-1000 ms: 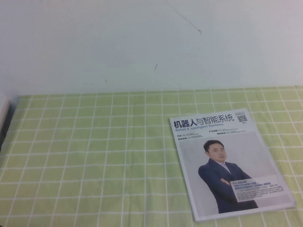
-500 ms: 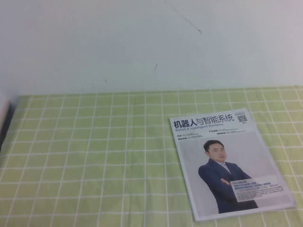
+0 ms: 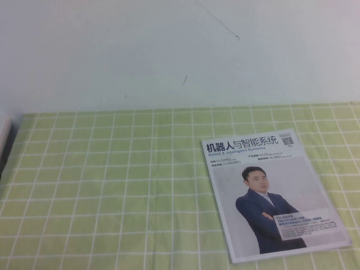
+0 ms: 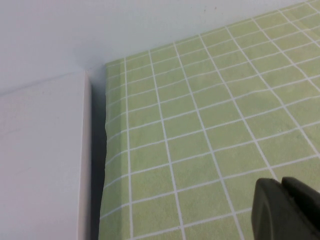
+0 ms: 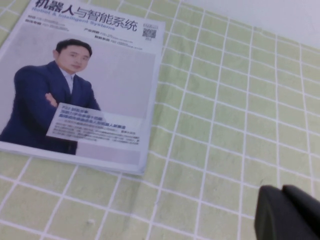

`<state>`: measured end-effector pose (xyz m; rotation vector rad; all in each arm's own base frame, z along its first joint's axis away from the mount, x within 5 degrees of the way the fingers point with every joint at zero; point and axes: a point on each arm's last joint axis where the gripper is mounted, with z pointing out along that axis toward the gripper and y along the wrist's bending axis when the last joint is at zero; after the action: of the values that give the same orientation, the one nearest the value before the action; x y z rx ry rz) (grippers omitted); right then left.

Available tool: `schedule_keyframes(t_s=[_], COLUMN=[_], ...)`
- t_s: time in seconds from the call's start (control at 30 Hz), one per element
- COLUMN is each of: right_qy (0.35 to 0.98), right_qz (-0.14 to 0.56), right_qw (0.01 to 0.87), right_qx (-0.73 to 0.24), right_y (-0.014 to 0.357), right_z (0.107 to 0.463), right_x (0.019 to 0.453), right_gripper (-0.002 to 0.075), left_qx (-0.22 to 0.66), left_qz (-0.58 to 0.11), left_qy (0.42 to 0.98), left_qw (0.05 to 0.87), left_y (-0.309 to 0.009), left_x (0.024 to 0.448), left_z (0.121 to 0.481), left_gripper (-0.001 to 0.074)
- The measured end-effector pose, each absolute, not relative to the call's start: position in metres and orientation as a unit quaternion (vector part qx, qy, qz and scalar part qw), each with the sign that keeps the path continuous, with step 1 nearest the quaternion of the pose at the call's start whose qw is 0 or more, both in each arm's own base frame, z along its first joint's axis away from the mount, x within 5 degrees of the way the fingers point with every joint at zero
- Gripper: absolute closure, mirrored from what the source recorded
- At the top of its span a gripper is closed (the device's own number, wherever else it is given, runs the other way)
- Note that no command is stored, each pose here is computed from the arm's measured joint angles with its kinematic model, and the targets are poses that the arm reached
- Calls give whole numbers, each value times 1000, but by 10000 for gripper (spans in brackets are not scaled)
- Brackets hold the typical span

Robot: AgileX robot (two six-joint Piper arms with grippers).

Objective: Close book
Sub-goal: 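Close the open booklet and leave it lying on the table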

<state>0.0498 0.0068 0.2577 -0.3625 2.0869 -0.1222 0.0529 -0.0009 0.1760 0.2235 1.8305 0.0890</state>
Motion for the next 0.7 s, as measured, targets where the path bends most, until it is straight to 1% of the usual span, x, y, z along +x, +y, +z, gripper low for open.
schedule_keyframes(t_s=[0.13, 0.23, 0.33, 0.43, 0.5, 0.57, 0.7], right_qy=[832, 809, 788, 786, 798, 811, 814], right_qz=[-103, -129, -151, -163, -152, -125, -81], right_qw=[525, 562, 592, 594, 581, 570, 574], right_qx=[-145, -117, -75, -60, -53, -40, -37], right_y=[0, -3, -6, -9, -9, -8, -5], right_z=[250, 241, 226, 202, 182, 171, 170], right_x=[49, 46, 43, 48, 51, 51, 51], right_gripper=[729, 729, 729, 729, 729, 729, 729], left_qx=[97, 97, 97, 97, 97, 97, 96], left_qz=[38, 38, 38, 39, 39, 39, 39], left_qy=[791, 791, 791, 791, 791, 791, 791], left_qw=[603, 603, 603, 602, 602, 602, 603], left_y=[-1, -1, -1, -1, -1, -1, -1], left_x=[53, 53, 53, 53, 53, 53, 53], left_z=[176, 176, 176, 176, 176, 176, 176], left_gripper=[738, 738, 738, 738, 738, 738, 738])
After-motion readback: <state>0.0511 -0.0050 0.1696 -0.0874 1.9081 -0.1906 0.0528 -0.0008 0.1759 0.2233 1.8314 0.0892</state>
